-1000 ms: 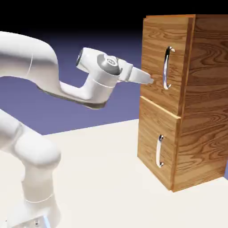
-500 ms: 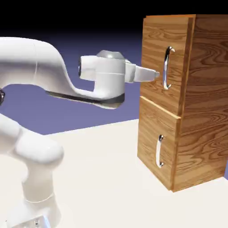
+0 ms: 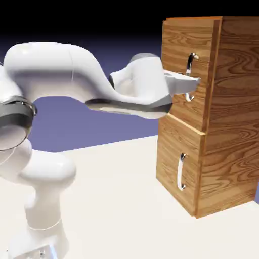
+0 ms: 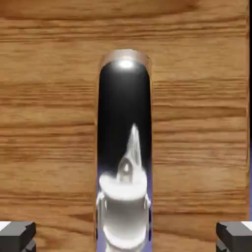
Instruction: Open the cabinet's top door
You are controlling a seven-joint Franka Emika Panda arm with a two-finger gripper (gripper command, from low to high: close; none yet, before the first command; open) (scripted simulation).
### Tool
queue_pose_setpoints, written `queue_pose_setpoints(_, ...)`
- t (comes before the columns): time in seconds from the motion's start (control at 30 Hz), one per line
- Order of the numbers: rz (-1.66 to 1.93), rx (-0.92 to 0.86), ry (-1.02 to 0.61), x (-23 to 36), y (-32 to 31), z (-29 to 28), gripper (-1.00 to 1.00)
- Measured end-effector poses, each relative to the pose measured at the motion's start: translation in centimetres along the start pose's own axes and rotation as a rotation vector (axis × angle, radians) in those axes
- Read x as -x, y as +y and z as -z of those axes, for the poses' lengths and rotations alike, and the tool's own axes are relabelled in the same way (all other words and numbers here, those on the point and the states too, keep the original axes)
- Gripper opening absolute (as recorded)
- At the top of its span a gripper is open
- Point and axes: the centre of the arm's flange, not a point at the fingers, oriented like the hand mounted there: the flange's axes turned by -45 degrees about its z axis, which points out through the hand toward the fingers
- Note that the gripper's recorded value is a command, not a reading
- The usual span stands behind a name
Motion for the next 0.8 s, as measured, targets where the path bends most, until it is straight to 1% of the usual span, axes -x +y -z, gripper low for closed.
queue_pose_setpoints(0.27,0.000,0.141,0.000,0.0,-2.3,3.4,-1.00)
queue_pose_setpoints(0.8,0.000,0.368,0.000,0.0,-6.9,8.1,-1.00)
